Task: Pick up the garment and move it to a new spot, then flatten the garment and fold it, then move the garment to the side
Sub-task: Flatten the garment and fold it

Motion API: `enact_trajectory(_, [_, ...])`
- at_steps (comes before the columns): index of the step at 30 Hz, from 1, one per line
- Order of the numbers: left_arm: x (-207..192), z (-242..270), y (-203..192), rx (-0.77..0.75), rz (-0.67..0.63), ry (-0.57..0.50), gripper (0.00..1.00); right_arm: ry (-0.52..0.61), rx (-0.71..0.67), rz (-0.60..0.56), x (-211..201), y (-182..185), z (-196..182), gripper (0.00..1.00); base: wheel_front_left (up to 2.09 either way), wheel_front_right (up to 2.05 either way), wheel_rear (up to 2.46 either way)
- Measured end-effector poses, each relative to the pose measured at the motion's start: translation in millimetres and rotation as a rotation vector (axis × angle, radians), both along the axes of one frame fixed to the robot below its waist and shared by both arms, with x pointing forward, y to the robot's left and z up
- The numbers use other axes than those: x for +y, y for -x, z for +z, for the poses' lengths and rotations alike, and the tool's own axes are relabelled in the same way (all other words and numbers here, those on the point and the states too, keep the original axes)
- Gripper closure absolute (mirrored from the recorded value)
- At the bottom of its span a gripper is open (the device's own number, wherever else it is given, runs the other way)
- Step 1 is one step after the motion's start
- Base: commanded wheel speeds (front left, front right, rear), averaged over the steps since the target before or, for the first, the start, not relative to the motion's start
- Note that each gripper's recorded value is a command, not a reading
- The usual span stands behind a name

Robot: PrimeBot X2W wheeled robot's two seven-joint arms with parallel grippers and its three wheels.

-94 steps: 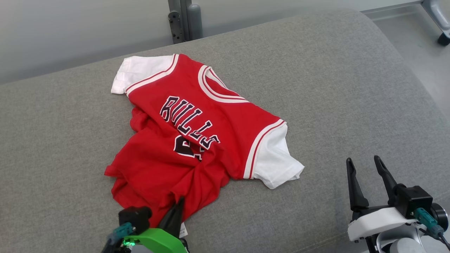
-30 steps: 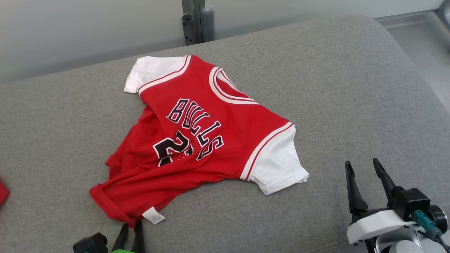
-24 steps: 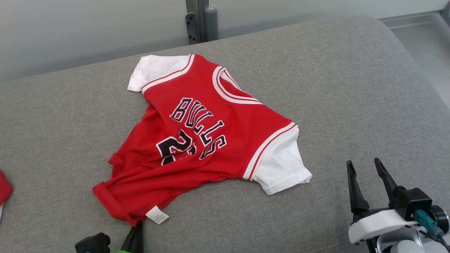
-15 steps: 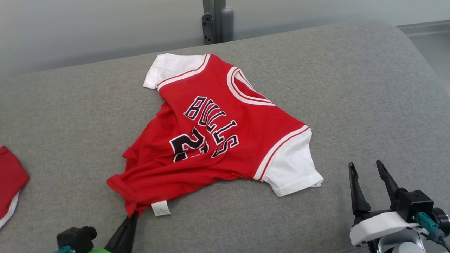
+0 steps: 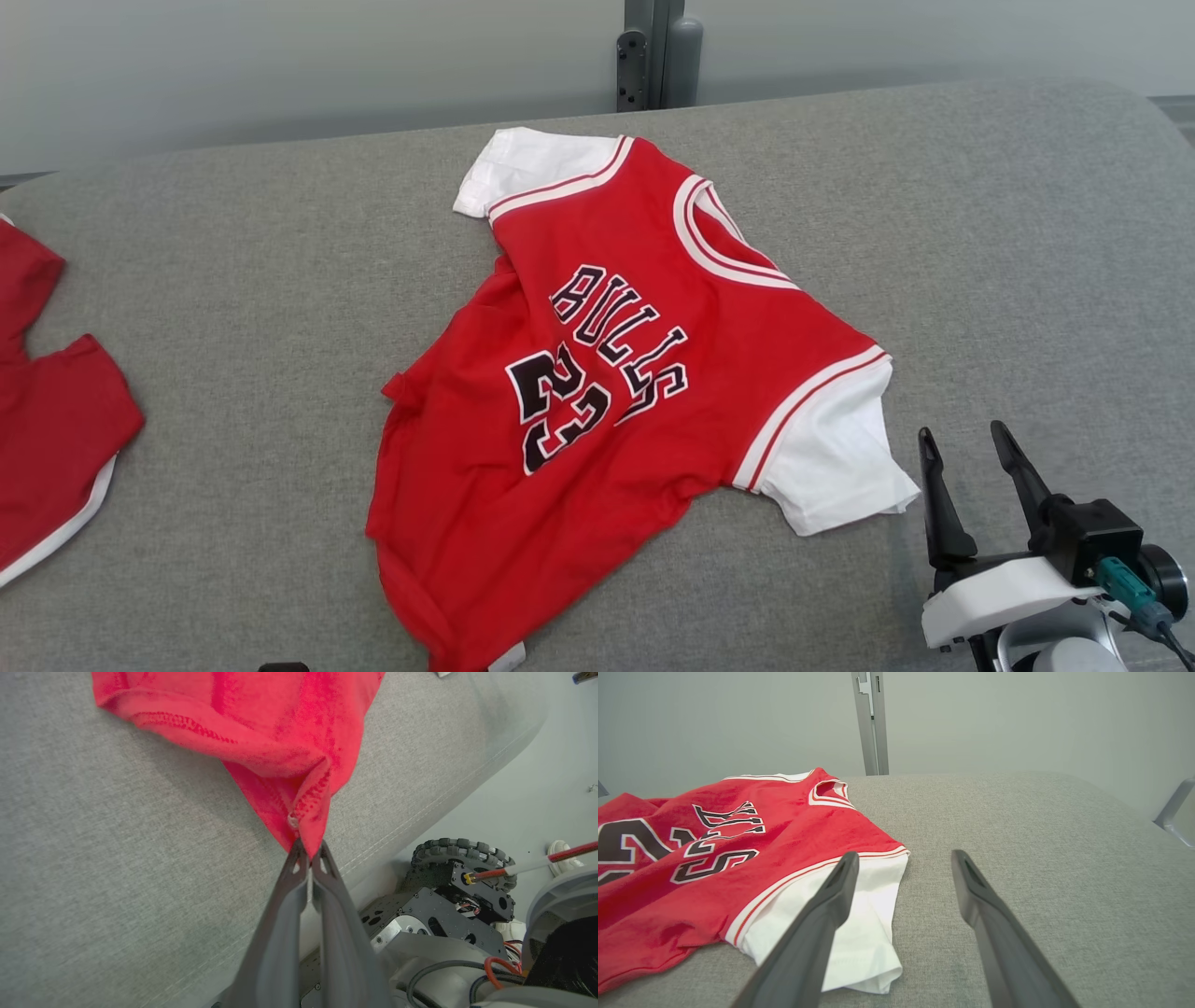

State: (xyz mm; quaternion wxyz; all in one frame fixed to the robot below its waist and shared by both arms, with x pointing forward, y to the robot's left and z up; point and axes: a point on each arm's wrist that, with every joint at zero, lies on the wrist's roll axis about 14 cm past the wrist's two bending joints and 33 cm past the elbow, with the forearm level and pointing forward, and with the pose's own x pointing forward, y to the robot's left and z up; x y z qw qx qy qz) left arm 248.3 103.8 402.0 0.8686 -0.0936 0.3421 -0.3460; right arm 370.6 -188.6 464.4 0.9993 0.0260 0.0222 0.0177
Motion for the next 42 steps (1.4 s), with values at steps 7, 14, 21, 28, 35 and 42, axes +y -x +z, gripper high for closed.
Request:
enact_trajectory(7, [7.5,-27.3,-1.2,-0.009,0.019,-0.033,1.00,0.010,0.006,-0.004,-2.0,0.4,-1.8,0.00,0.00,0.00,0.00])
enact_trajectory(14, [50.1,-33.3,-25.7,-0.065,0.152,-0.084,1.00,0.020,-0.006,-0.019,-7.4,4.4,2.6,0.00,0.00,0.00,0.00])
enact_trajectory(21, [88.2,-20.7,-47.9,-0.127,0.258,-0.118,1.00,0.016,-0.022,0.010,2.3,3.3,7.8,0.00,0.00,0.00,0.00])
enact_trajectory(28, [97.7,-23.4,-50.4,-0.110,0.305,-0.117,1.00,0.015,-0.026,0.024,7.0,3.4,9.0,0.00,0.00,0.00,0.00])
enact_trajectory(35, [86.2,-33.1,-40.5,-0.052,0.290,-0.092,0.97,0.018,-0.020,0.016,4.0,7.0,7.2,0.00,0.00,0.00,0.00])
enact_trajectory(42, [103.3,-29.9,-42.5,-0.061,0.347,-0.096,0.68,0.019,-0.022,0.018,4.7,9.6,8.0,0.00,0.00,0.00,0.00])
